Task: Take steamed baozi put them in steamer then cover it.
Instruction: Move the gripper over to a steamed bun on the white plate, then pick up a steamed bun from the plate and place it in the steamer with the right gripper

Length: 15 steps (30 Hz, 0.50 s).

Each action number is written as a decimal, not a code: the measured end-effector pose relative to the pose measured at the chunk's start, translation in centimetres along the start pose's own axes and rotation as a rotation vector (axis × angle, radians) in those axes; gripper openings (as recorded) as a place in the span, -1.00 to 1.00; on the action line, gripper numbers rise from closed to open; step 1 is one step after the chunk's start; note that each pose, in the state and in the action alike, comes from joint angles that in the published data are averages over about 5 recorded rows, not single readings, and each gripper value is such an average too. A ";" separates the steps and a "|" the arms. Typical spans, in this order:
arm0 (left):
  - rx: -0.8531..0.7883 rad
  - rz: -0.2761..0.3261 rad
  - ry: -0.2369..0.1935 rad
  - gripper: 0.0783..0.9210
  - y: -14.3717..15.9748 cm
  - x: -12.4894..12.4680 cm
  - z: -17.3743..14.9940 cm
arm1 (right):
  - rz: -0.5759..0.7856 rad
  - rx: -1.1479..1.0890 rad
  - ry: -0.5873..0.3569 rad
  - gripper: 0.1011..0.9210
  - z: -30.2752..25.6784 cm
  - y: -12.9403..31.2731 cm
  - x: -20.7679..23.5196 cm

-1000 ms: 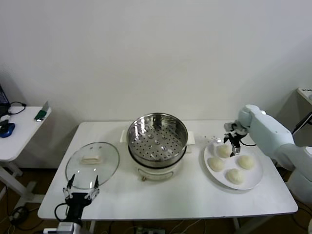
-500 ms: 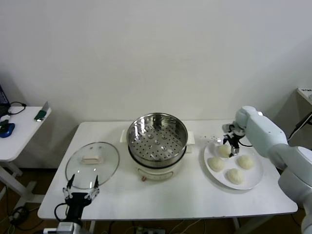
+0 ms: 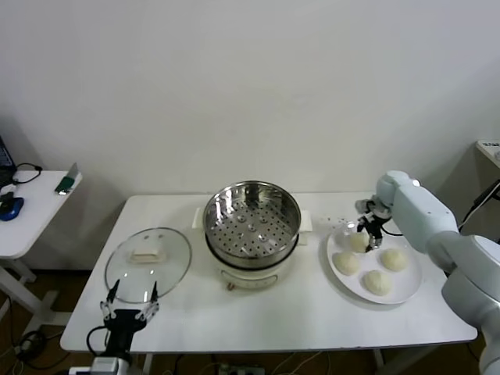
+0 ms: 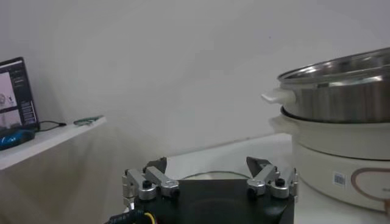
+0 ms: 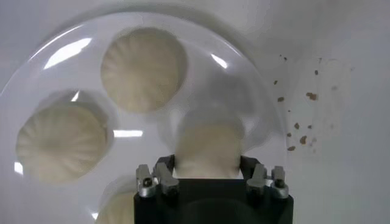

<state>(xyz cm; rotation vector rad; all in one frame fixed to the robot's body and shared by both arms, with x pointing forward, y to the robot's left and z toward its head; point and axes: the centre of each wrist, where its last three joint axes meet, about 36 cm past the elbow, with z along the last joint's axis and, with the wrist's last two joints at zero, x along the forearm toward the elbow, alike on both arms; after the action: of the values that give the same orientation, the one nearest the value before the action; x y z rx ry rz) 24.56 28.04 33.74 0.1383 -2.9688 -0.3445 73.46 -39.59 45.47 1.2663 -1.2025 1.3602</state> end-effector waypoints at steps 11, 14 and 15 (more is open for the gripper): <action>-0.001 -0.001 -0.002 0.77 0.1 0.5 -0.3 | 0.031 0.072 -0.009 0.41 -0.1 -1.3 3.9; -0.001 0.000 -0.003 0.77 0.0 0.6 -0.4 | 0.054 0.134 -0.008 0.41 -1.1 -2.4 6.6; 0.000 0.001 -0.003 0.77 0.0 0.7 -0.5 | 0.063 0.159 -0.008 0.41 -1.7 -2.8 7.6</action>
<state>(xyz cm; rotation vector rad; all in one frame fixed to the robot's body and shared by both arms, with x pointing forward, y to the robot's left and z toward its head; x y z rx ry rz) 23.95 27.86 34.29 0.1365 -2.9715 -0.3454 75.48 -37.59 53.27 1.3551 -1.1673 1.5227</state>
